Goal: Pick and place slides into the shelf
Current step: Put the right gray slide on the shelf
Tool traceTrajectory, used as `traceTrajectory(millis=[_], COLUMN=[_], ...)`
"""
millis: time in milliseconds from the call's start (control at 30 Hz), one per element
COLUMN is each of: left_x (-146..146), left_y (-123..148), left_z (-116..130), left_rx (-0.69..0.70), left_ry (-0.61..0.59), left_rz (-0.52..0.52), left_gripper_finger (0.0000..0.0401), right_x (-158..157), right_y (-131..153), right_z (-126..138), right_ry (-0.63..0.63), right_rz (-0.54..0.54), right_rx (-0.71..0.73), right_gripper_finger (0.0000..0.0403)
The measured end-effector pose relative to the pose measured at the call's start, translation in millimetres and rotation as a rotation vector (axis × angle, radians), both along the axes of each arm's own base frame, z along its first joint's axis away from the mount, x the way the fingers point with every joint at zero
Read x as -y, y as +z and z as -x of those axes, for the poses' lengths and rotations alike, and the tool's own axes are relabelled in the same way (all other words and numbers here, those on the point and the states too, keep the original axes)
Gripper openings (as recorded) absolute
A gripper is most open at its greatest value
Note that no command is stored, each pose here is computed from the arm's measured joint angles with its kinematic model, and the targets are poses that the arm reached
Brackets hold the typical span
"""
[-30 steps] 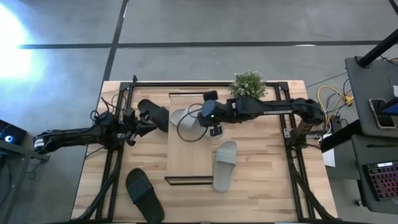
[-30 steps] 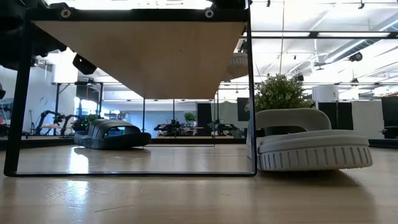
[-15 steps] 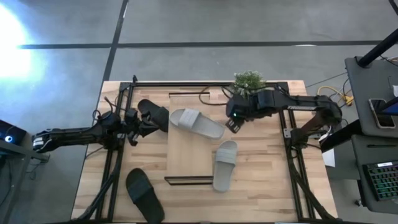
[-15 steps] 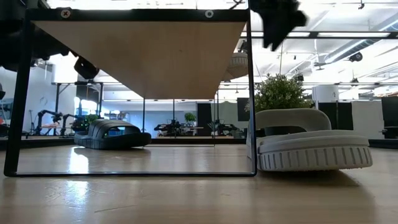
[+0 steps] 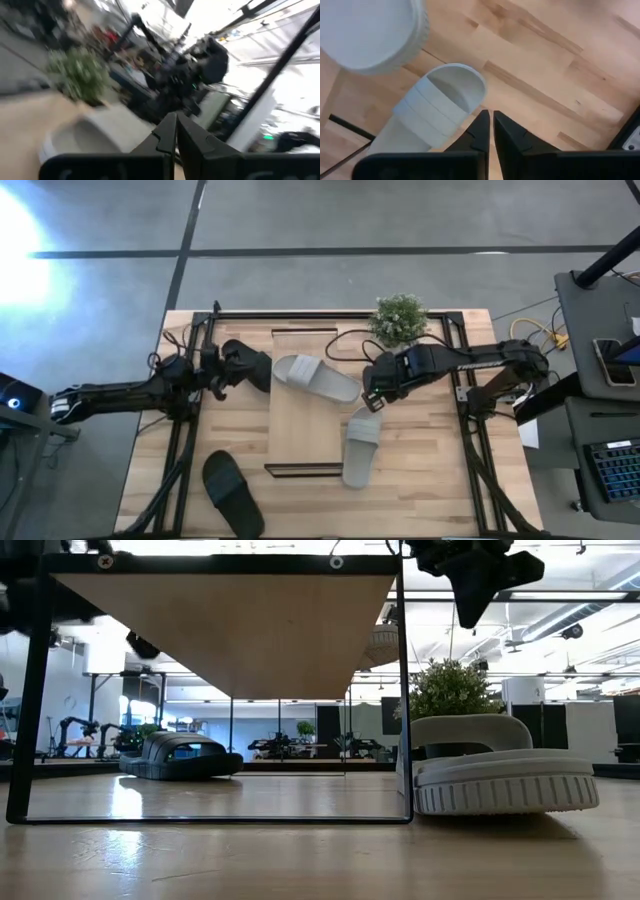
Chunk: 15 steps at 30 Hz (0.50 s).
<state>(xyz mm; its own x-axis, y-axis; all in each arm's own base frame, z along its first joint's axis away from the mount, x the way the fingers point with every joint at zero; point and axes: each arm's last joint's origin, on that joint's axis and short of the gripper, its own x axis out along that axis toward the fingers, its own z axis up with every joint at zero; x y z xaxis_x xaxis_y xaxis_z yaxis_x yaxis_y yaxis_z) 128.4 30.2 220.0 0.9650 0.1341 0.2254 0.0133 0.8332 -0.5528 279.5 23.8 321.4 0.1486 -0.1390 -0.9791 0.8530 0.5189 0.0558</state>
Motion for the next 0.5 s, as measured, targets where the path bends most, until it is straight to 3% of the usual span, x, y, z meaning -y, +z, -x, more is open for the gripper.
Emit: traceTrajectory(millis=[133,267,367,500], left_x=[-2.9,-2.4,-3.5,-5.2], left_y=[28.5,43.3,40.6,46.5], left_z=[-2.2,-8.5,-16.6,-21.4], left_rx=[0.053,0.031,-0.216,-0.600], left_ry=[0.102,0.035,-0.009,-0.046], left_rz=[-0.110,-0.148,-0.136,-0.216], left_gripper_finger=[0.0000,0.0000,0.0000,0.0000], right_x=[-6.4,-12.3,-17.4,-21.4], right_y=[0.0,-0.1,-0.5,-2.2], right_z=[0.6,2.1,3.2,4.0], right_ry=[0.000,-0.005,0.005,-0.007], right_rz=[-0.007,-0.010,-0.012,-0.044], right_rx=[0.003,-0.002,-0.005,-0.012], right_gripper_finger=[0.0013,0.0013,0.0013,0.0013])
